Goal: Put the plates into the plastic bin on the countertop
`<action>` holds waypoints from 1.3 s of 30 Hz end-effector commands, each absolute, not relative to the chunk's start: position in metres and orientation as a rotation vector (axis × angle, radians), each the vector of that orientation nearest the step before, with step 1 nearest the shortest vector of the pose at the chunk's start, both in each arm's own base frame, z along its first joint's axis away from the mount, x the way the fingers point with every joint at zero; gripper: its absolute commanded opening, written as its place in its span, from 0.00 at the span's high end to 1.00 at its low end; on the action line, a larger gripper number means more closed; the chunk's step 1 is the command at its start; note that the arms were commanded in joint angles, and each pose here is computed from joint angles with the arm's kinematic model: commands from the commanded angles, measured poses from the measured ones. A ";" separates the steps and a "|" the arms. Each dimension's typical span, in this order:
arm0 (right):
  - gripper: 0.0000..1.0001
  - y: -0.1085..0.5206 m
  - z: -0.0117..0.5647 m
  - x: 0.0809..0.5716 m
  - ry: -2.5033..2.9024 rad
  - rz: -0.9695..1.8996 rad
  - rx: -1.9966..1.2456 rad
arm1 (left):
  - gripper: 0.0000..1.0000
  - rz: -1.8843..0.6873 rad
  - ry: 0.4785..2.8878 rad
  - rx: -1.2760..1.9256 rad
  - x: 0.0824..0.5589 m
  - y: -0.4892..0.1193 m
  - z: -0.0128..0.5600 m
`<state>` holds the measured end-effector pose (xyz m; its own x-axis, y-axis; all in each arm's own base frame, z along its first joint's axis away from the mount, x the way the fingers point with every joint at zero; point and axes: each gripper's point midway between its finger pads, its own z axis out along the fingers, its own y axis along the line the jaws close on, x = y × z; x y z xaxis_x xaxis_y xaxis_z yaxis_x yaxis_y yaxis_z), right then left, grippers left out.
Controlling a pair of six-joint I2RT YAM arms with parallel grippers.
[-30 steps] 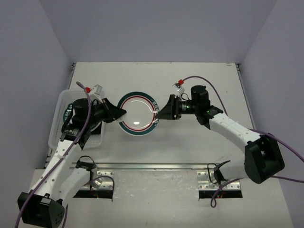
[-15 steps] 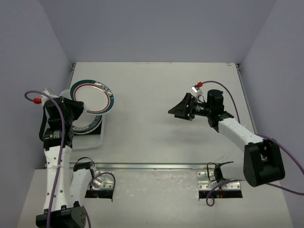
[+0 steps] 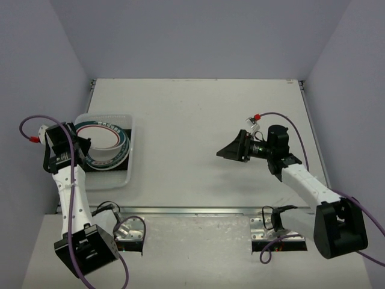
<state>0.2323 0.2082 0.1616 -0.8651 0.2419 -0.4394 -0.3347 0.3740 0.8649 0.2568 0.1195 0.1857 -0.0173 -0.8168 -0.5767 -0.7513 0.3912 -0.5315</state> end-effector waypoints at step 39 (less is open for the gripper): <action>0.01 0.171 0.201 0.247 2.128 0.997 -0.202 | 0.00 0.037 1.982 -0.991 0.247 0.104 0.222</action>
